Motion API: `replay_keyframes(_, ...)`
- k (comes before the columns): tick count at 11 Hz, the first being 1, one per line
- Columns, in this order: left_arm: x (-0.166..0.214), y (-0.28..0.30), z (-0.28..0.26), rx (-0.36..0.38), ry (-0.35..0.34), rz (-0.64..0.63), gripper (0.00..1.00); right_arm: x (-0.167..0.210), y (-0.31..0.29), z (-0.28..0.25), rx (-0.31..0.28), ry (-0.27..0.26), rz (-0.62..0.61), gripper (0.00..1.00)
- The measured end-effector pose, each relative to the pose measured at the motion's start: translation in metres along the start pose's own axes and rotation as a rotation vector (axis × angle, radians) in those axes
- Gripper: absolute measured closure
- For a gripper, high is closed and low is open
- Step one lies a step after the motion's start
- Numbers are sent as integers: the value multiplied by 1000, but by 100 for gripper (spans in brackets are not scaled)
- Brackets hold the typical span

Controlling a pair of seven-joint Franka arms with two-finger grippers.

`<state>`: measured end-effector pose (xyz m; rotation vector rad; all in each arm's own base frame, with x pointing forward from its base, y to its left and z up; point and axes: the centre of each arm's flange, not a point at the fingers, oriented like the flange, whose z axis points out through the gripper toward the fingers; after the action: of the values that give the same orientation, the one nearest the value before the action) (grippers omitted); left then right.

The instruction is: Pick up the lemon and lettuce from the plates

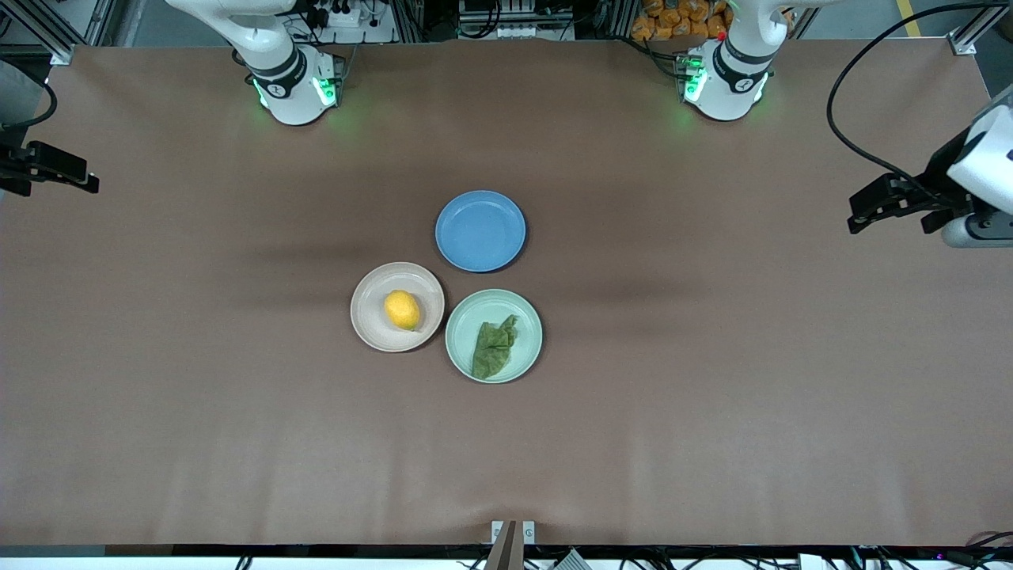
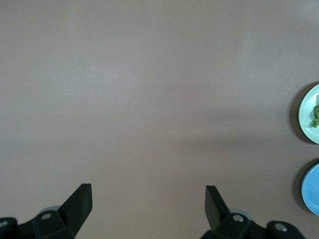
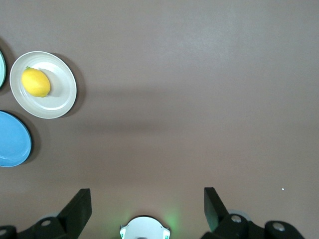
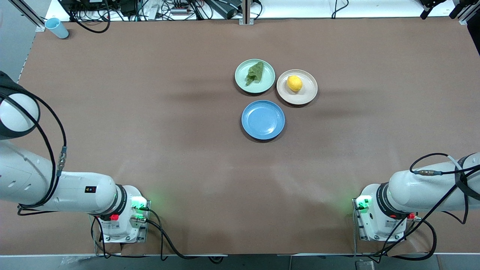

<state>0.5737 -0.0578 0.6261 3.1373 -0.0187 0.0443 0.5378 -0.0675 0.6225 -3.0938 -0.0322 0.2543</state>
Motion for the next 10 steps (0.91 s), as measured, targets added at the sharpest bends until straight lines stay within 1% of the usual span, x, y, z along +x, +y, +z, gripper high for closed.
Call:
replay_keyframes(4,9,50,31,-2,-45,86,0,0,1,-1,0,3,2,0)
replay_keyframes(6,17,85,56,-33,-59,135,0,0,1,-2,-1,6,2,0)
replay_keyframes(7,22,104,71,-47,-65,159,0,0,1,-2,-1,6,2,0)
replay_keyframes(10,29,149,105,-56,-64,222,0,-1,5,-2,0,7,10,0)
